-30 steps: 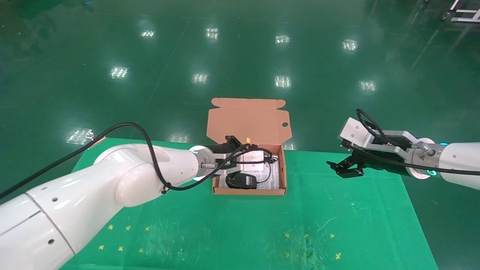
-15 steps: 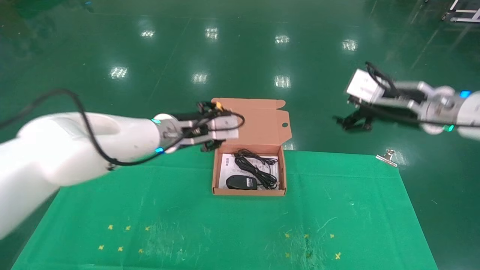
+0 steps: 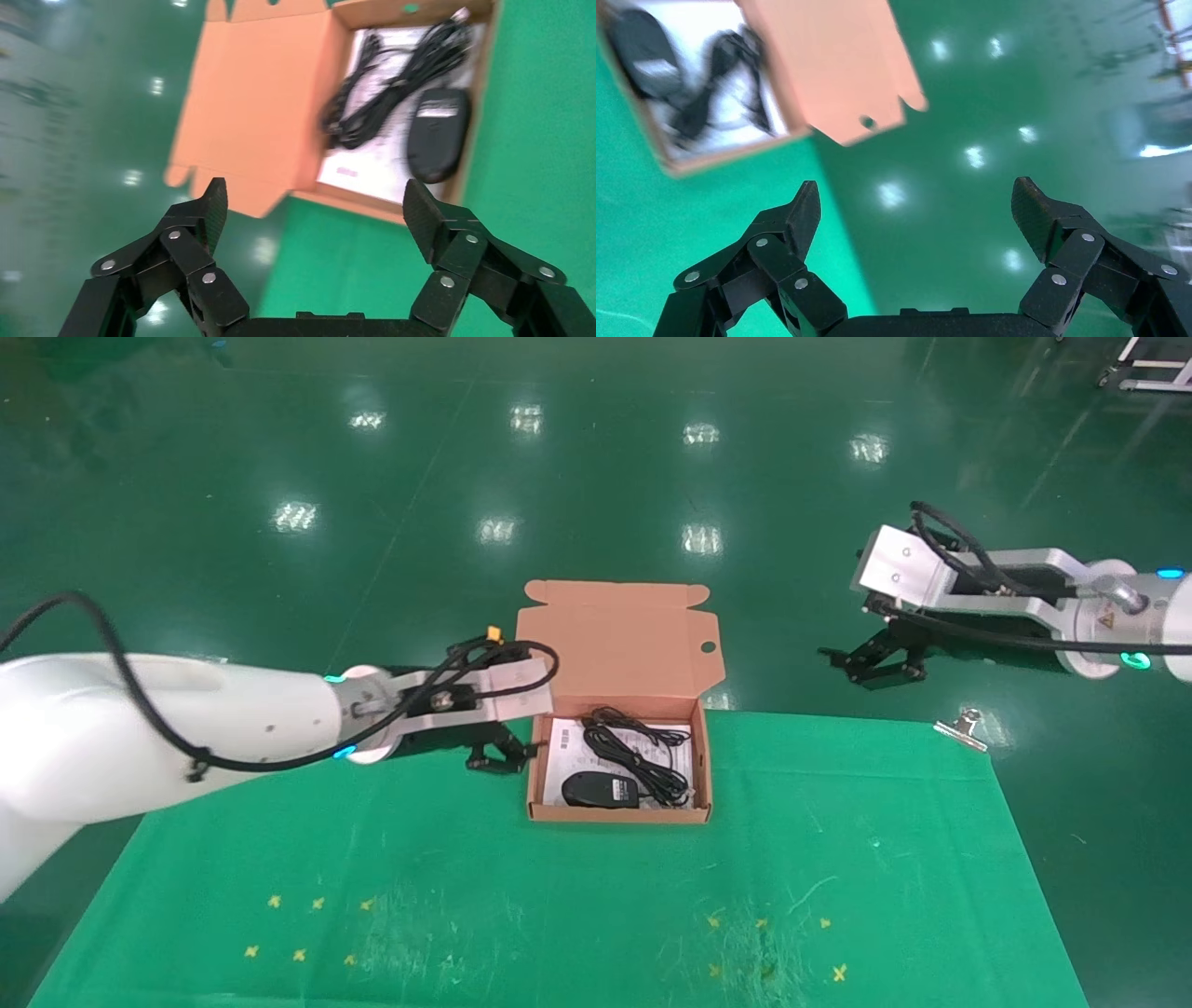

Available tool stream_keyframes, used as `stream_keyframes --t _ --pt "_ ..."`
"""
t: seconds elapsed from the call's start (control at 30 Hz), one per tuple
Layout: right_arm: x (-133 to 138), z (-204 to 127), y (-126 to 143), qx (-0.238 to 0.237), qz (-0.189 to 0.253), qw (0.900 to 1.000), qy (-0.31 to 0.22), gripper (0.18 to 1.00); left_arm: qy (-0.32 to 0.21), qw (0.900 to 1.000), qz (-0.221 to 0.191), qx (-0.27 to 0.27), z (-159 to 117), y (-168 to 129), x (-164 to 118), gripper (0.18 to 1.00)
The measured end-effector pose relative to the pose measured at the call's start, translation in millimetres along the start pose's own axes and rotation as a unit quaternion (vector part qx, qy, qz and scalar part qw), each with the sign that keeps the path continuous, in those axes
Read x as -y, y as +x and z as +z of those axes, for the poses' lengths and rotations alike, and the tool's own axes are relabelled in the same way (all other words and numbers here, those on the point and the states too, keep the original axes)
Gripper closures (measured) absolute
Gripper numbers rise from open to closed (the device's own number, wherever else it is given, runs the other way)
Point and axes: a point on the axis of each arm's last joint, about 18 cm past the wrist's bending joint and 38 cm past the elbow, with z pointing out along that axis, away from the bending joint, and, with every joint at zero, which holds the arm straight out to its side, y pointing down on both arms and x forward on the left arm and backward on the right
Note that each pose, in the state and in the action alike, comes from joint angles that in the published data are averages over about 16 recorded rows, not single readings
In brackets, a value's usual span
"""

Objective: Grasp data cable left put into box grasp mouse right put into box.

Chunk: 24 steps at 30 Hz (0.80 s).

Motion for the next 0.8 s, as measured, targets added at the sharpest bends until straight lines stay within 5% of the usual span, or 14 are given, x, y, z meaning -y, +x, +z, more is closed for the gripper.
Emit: stream_keyframes --t 0.53,0.8 --pt "3.5 -21.9 -59.7 0.114 0.093 0.984 0.101 0.178 0.081 0.9792 -0.156 -0.101 -50.0 39.3 -29.8 0.191" --pt "7.1 -32.0 -73.4 0.143 0.113 0.974 0.132 0.178 0.114 0.9679 -0.187 -0.123 -69.0 46.2 -32.6 0.184"
